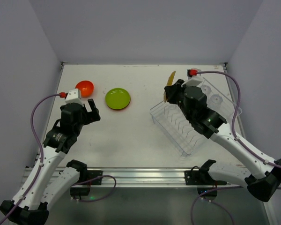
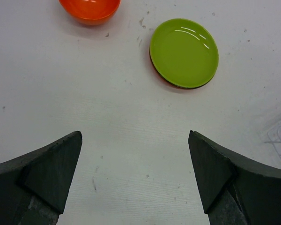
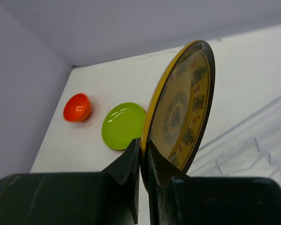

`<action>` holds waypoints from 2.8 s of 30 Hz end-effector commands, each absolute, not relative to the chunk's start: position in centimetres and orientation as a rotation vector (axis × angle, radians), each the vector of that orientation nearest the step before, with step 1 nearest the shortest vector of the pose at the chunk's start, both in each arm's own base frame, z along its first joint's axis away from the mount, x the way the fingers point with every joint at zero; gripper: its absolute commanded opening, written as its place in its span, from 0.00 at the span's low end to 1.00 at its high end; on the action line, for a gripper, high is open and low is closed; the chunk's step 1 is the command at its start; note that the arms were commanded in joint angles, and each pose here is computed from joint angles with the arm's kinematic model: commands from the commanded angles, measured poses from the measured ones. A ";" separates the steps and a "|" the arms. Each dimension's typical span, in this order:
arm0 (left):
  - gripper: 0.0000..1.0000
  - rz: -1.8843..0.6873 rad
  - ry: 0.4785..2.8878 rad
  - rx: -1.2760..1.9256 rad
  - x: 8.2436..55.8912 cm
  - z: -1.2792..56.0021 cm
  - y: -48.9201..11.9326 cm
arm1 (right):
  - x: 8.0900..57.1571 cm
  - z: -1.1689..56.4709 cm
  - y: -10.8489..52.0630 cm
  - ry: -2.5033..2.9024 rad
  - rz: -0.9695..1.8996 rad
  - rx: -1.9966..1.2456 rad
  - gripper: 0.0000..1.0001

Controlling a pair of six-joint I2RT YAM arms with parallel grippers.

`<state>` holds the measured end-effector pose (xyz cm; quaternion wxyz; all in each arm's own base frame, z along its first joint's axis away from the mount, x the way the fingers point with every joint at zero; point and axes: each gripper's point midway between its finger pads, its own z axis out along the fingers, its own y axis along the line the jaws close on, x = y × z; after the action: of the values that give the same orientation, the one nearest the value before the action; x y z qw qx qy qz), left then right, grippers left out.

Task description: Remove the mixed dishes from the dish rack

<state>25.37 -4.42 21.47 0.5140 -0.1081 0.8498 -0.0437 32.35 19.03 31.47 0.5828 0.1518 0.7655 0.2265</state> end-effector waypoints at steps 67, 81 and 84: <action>0.00 -0.599 2.018 -0.781 40.0 16.0 -8.3 | 27.4 30.0 14.8 1.508 0.406 0.179 0.99; 0.00 -0.502 2.075 -0.752 45.5 12.2 -8.1 | 25.2 31.8 13.0 1.412 0.518 0.236 0.99; 0.01 -0.478 2.104 -0.755 45.6 10.9 -8.0 | 24.9 31.9 12.6 1.402 0.521 0.249 0.99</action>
<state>43.40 -8.48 9.24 0.3743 -0.3112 0.8512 -0.1961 25.23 13.16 30.73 0.7204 0.0829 0.6543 0.2146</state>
